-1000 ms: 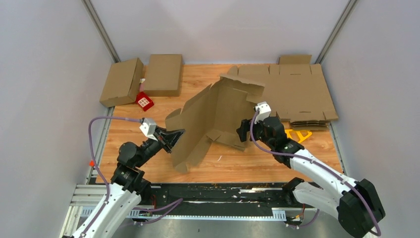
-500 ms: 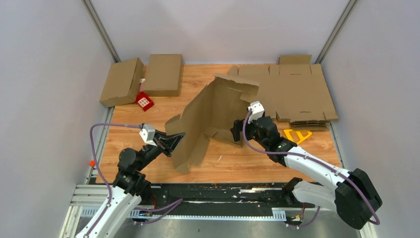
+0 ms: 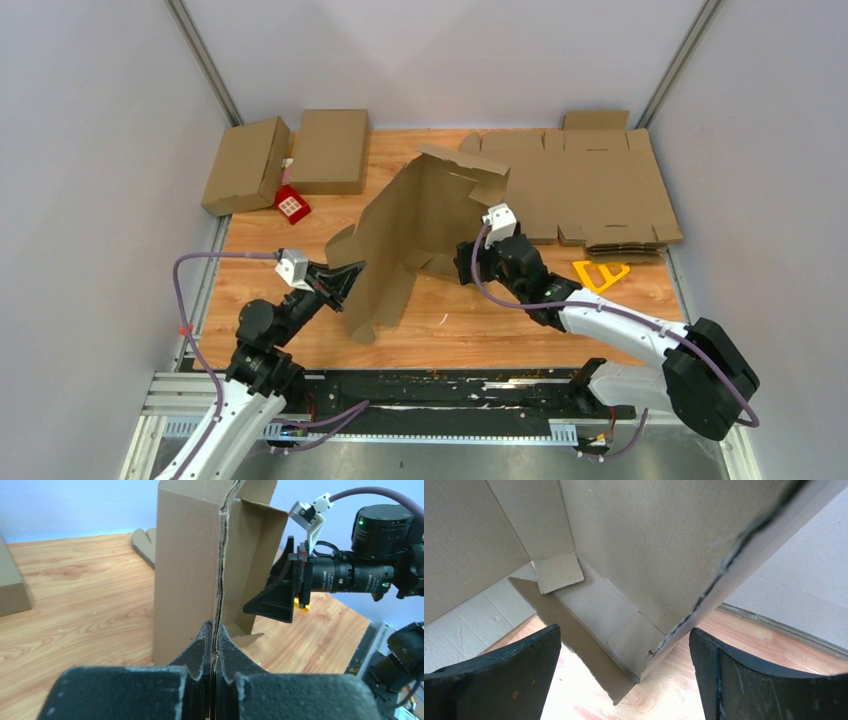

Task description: Fold the paper box

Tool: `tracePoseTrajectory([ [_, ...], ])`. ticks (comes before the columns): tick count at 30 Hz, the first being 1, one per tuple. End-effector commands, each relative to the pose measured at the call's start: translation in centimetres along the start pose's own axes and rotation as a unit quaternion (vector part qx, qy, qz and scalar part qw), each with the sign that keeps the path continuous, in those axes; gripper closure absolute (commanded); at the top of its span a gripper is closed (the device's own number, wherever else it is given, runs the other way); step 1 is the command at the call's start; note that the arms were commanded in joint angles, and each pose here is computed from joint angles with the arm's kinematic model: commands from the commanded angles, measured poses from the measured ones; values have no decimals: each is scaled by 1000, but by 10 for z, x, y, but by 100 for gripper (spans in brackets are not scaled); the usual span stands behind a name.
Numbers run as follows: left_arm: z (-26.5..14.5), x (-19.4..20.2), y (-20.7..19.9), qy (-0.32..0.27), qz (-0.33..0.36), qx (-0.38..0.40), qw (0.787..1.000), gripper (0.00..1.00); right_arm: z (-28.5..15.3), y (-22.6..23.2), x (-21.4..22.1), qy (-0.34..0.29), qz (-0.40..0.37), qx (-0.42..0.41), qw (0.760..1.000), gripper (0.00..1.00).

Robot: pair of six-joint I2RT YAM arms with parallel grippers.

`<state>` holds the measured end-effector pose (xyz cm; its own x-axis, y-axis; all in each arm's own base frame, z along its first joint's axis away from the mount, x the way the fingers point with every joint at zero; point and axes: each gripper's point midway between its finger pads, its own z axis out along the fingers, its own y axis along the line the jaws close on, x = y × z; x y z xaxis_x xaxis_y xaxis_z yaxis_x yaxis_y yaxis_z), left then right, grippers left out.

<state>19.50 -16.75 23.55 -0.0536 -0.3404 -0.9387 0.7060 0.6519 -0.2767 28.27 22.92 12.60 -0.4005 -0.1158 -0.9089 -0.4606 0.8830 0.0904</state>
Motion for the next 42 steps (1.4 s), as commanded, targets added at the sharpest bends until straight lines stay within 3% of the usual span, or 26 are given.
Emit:
tracePoseTrajectory([
  [1, -4, -4, 12, 1, 4, -44, 999, 100, 4, 0, 32, 58, 15, 10, 998, 0],
  [11, -14, -11, 23, -17, 17, -81, 996, 100, 5, -31, 20, -8, 97, 38, 995, 0],
  [18, -9, -5, 19, 0, 17, -65, 998, 100, -11, -17, 24, -23, 58, -29, 998, 0],
  [23, -6, -2, 16, 6, 14, -53, 998, 100, -12, 4, 34, -3, 12, -59, 998, 0],
  [35, -4, 2, 14, 15, 9, -43, 999, 100, 14, 18, 79, 114, -69, 3, 991, 0],
  [42, -4, 2, 11, 15, 6, -38, 999, 100, 20, 24, 76, 110, -60, 2, 992, 0],
])
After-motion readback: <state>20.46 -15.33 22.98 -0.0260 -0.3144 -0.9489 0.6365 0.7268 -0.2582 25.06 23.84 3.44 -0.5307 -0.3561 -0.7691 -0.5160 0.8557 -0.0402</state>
